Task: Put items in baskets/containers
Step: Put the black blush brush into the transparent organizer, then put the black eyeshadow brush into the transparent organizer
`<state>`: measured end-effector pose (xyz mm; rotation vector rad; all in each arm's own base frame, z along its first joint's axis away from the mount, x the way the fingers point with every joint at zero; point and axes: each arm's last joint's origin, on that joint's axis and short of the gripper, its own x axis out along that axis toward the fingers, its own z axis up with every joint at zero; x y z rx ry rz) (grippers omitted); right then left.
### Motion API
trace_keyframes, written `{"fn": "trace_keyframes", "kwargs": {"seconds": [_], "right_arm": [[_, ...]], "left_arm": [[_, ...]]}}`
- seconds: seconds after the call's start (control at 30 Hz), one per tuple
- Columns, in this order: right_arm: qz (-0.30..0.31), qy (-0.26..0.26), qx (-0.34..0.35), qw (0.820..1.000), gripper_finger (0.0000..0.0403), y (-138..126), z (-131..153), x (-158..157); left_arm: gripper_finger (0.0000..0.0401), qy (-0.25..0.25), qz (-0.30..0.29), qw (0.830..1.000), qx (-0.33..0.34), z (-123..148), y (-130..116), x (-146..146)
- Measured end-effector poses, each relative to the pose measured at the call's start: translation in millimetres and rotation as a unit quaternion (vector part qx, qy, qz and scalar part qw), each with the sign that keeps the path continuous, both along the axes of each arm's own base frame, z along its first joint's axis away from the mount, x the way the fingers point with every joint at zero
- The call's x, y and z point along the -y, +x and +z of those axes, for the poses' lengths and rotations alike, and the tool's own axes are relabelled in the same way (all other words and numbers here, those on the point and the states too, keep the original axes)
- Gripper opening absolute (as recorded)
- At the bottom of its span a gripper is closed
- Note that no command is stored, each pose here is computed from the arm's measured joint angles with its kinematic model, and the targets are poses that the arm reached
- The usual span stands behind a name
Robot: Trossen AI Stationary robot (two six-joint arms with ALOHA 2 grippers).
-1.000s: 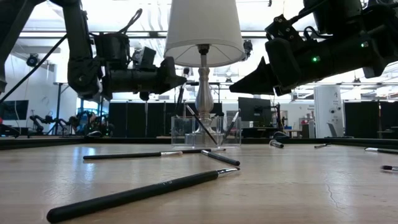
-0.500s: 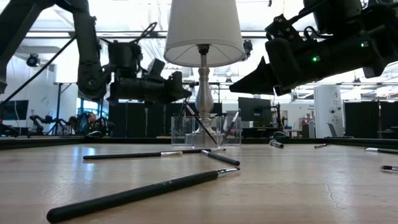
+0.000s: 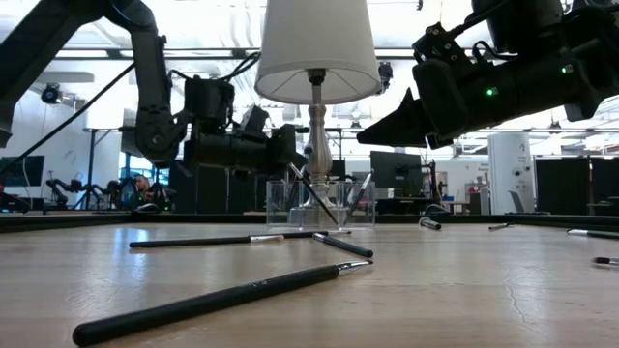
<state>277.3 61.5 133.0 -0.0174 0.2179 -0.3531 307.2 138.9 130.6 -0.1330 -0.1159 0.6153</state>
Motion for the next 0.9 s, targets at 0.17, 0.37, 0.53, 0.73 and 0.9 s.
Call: {"fn": "trace_keyframes", "kwargs": {"seconds": [0.17, 0.37, 0.53, 0.73, 0.9], "right_arm": [[0.001, -0.002, -0.001, 1.0, 0.0009, 0, 0, 0], [0.001, -0.001, -0.001, 1.0, 0.0009, 0, 0, 0], [0.0, -0.001, 0.0, 1.0, 0.0009, 0, 0, 0], [-0.025, -0.015, 0.007, 1.0, 0.0009, 20, 9, 14], [-0.011, -0.019, 0.005, 1.0, 0.0008, 56, 11, 39]], "left_arm": [[0.0071, -0.006, 0.018, 1.0, 0.004, 12, -4, 0], [0.0072, -0.013, 0.014, 1.0, -0.025, 36, -11, 4], [0.0065, 0.006, -0.028, 0.995, -0.1, 54, -26, 18], [0.0006, 0.028, -0.005, 0.996, -0.087, 50, -78, 48], [0.0001, 0.014, -0.026, 0.999, -0.017, 36, -127, 74]]}}
